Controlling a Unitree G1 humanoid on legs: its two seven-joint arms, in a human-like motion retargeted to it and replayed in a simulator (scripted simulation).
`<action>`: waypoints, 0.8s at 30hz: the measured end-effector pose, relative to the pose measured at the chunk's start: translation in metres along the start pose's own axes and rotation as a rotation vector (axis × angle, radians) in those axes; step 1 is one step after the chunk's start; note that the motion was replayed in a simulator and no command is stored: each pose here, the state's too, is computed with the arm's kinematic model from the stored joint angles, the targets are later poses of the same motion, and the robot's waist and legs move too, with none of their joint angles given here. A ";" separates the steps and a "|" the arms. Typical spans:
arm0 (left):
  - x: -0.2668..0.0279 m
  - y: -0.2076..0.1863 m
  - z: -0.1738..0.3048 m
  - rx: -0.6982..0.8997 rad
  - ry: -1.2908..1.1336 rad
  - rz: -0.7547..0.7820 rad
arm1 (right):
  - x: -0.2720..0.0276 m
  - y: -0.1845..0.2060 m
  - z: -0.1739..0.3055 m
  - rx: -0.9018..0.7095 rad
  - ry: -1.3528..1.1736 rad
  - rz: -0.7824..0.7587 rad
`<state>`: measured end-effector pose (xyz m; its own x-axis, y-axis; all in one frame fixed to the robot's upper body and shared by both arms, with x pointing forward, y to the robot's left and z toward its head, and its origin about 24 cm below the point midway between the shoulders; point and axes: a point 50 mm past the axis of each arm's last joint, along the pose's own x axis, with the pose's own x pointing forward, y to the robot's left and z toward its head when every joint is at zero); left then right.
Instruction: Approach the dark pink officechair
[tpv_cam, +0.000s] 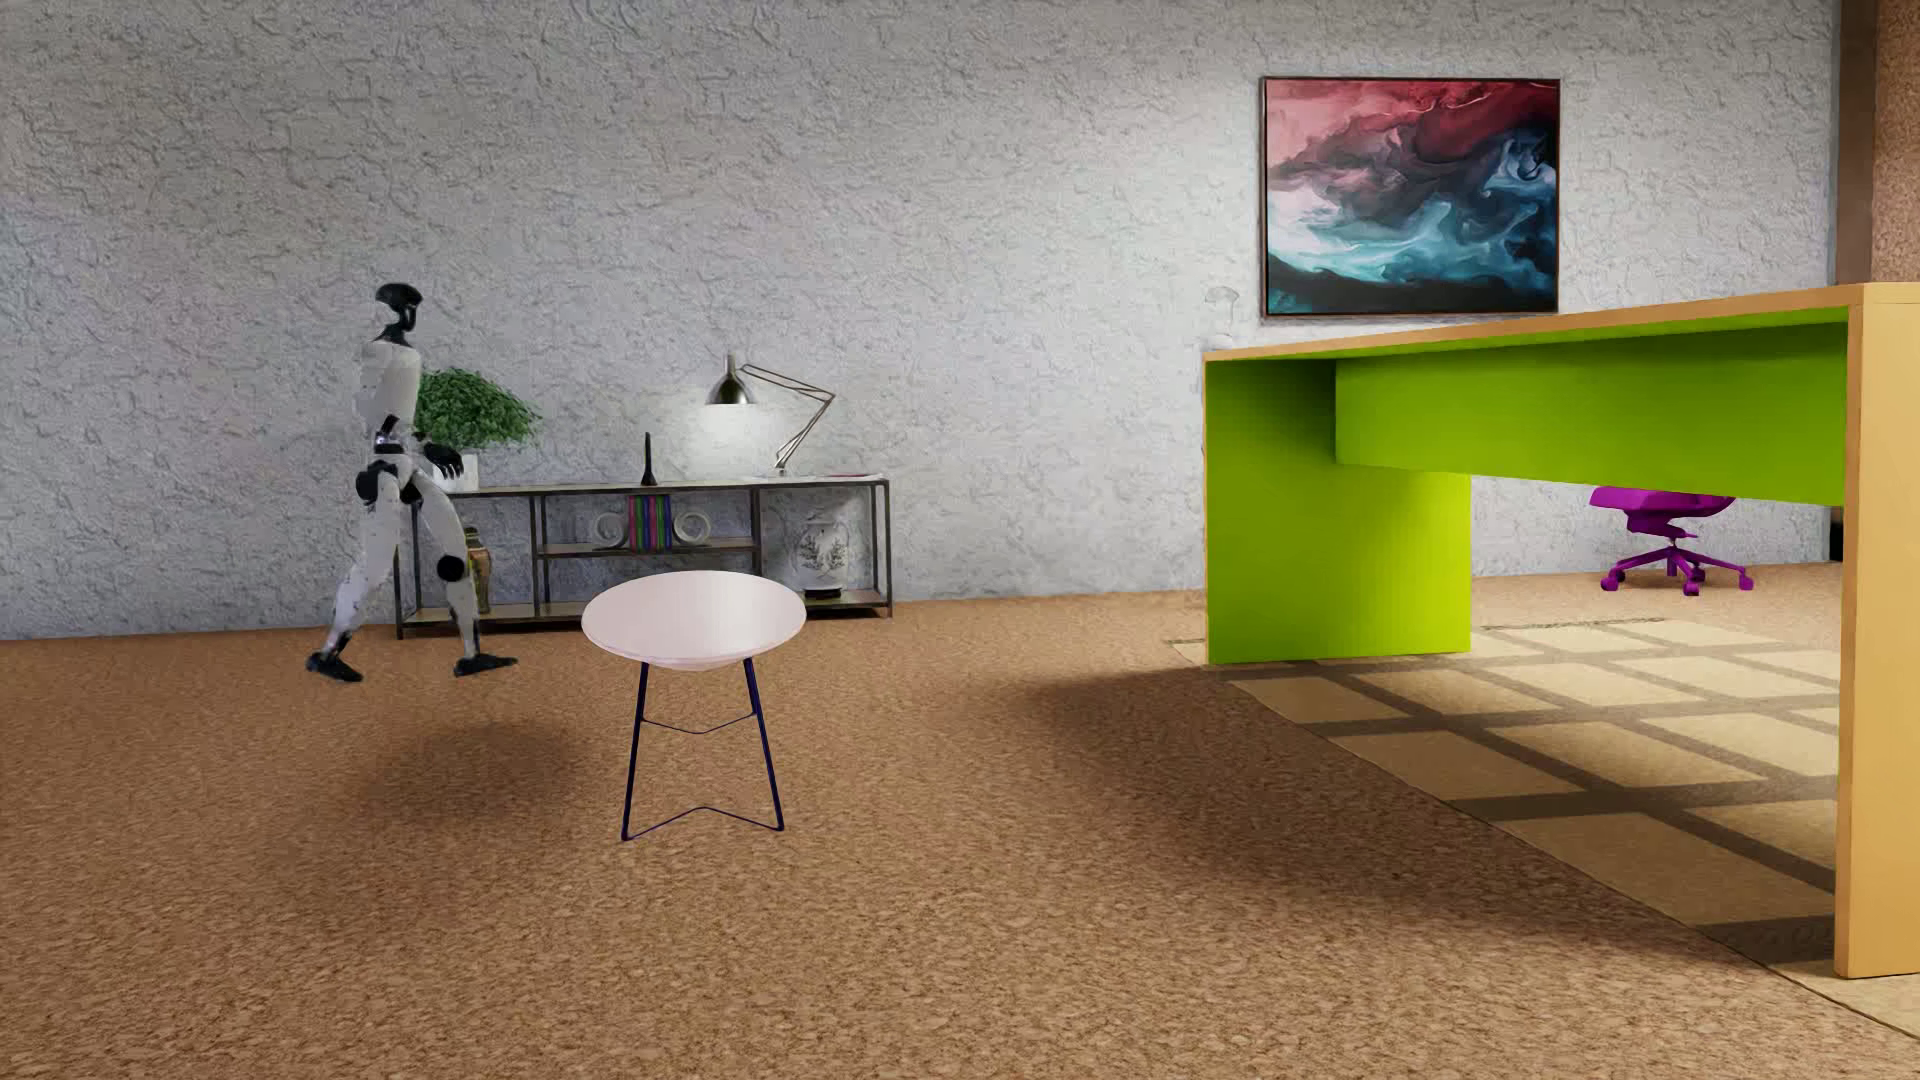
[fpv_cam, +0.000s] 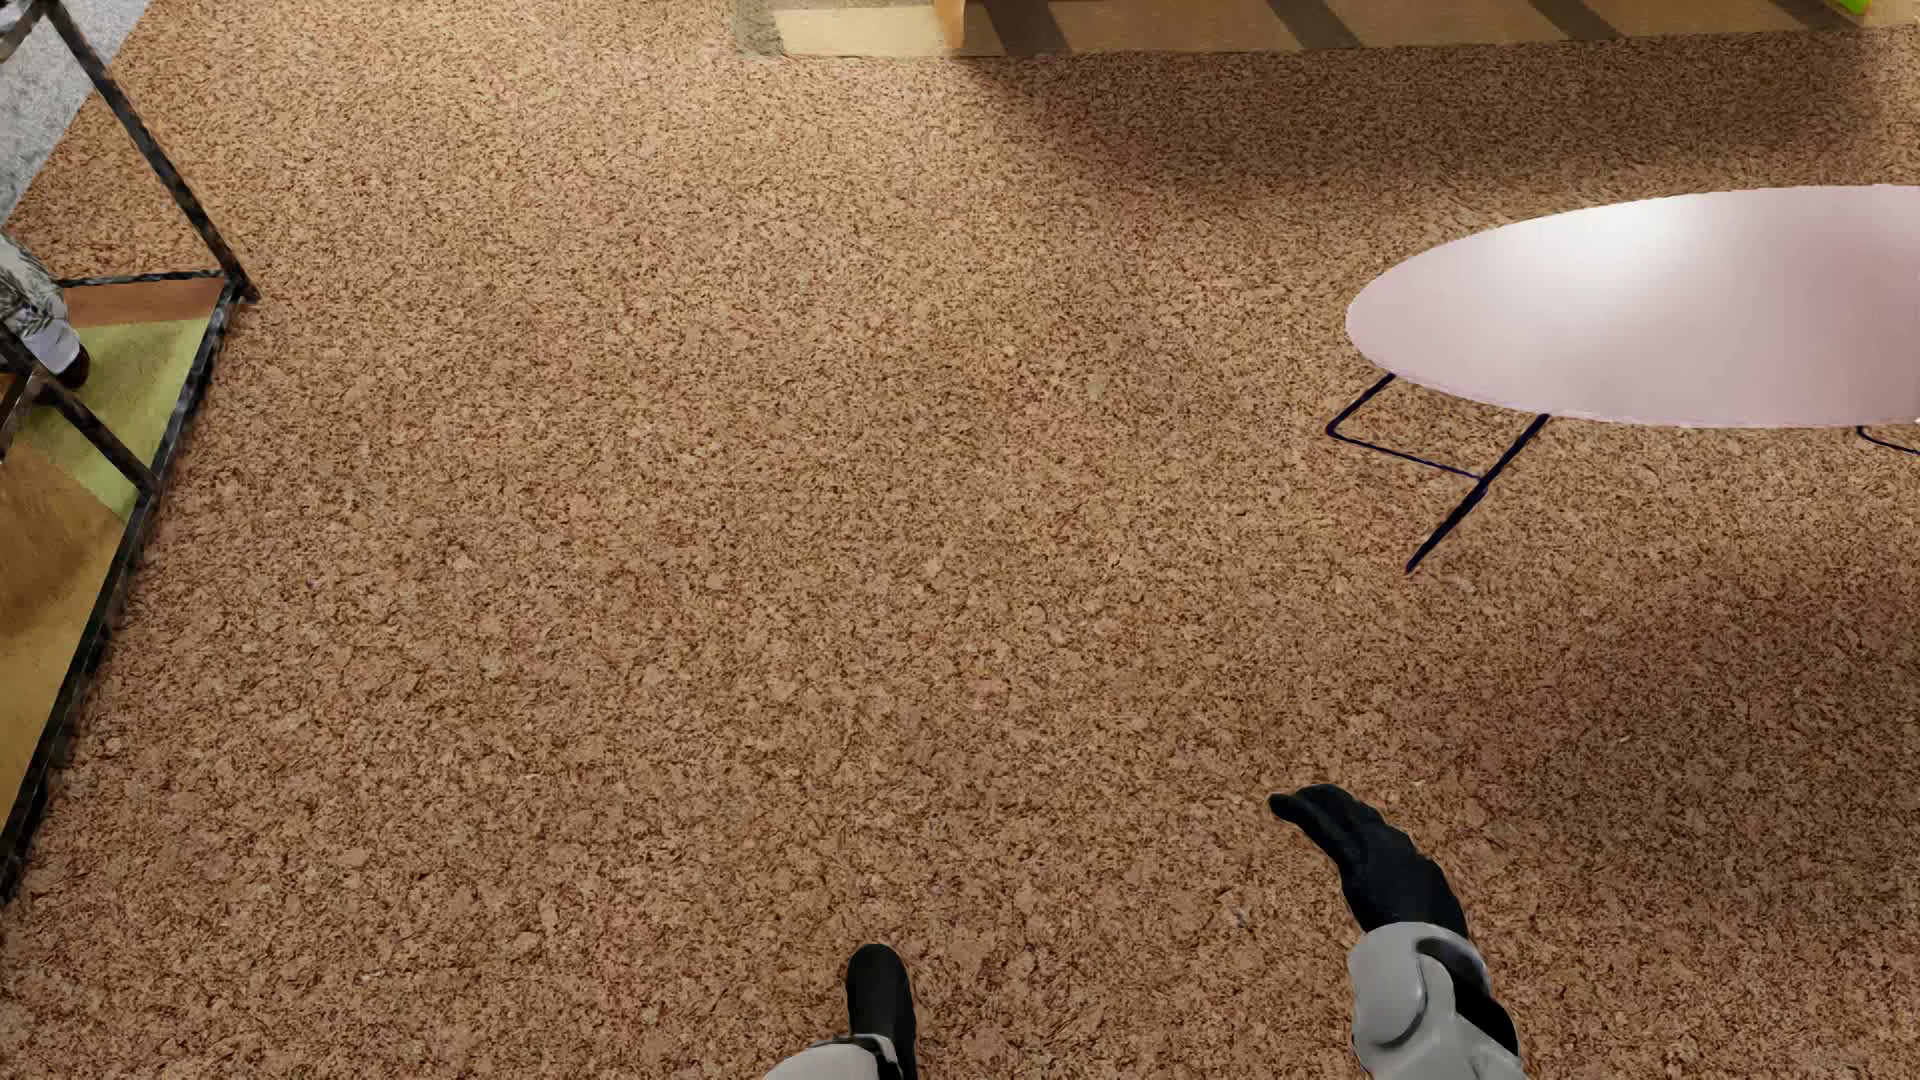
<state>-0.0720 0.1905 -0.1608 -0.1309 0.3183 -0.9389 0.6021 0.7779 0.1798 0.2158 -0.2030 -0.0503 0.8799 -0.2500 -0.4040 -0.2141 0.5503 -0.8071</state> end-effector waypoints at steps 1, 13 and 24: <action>-0.001 -0.007 0.004 0.044 0.003 -0.043 | -0.002 -0.002 -0.009 0.000 0.042 -0.015; -0.145 0.194 0.206 -0.237 -1.027 0.785 | -0.115 0.119 -0.109 -0.121 0.519 0.534; -0.056 0.135 0.162 0.133 -0.531 0.478 | -0.114 0.129 -0.100 -0.084 0.575 0.573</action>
<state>0.1438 0.1900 -0.1313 0.5499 0.2746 -0.7888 0.5931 0.5365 0.6003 0.0450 -0.1832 -0.1517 0.2741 -0.3301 -0.9033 -0.6157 0.6613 -0.4285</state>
